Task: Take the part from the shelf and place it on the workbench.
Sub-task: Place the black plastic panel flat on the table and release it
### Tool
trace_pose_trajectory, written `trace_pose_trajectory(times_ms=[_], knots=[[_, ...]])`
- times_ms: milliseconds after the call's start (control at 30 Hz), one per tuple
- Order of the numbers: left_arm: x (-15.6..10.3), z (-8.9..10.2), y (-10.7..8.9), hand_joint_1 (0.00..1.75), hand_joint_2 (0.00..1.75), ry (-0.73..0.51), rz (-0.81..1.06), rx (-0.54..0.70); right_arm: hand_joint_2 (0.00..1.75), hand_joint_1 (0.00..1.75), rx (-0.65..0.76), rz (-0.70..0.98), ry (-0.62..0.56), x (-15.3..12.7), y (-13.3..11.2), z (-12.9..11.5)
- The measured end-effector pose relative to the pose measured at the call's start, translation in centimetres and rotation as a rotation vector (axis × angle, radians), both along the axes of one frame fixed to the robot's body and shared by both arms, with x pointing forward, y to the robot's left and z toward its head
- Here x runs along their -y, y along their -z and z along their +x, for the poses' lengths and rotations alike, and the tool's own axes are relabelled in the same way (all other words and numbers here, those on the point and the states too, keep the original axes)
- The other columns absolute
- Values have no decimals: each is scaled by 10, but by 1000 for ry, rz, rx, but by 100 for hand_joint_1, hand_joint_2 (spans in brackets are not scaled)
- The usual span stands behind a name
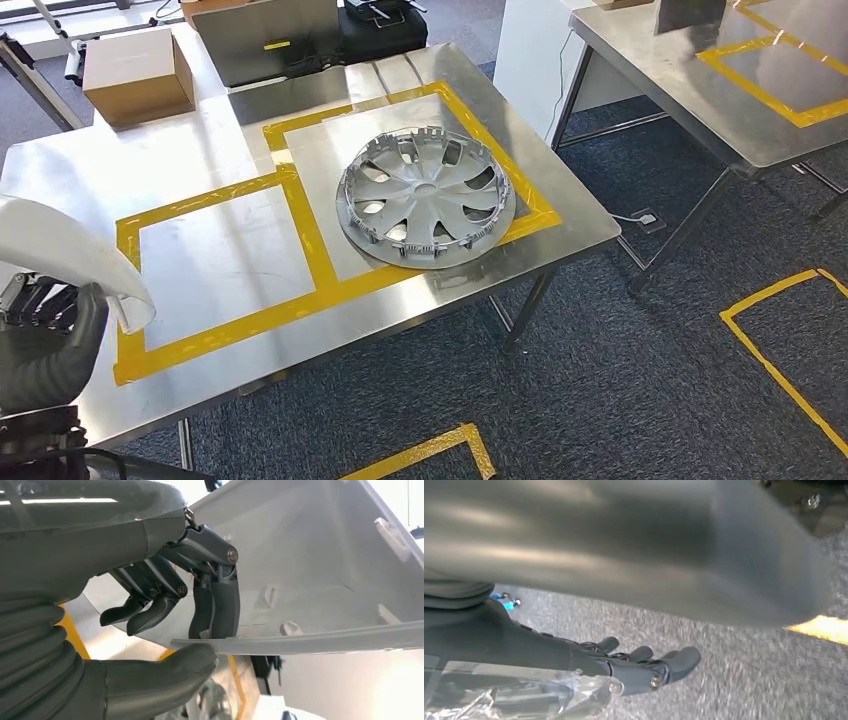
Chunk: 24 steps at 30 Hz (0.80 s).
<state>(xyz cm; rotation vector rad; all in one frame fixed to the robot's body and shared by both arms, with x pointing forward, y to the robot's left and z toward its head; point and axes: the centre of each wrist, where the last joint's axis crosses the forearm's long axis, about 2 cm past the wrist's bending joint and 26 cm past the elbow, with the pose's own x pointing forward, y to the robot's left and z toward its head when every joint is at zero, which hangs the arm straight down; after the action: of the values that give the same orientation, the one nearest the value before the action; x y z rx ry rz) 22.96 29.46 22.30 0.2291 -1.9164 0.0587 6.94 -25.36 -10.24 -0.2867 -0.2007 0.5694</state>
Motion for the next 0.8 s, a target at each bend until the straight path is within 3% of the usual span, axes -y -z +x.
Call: trace_pose_trajectory(times_ms=[633,800], knots=[[-97,19,14,175,175,-482,380,-209,0,0,-16,-29,-29,6,-3,3],[-115,21,14,175,175,-585,629,-318,0,0,-24,-23,-40,7,-3,4]])
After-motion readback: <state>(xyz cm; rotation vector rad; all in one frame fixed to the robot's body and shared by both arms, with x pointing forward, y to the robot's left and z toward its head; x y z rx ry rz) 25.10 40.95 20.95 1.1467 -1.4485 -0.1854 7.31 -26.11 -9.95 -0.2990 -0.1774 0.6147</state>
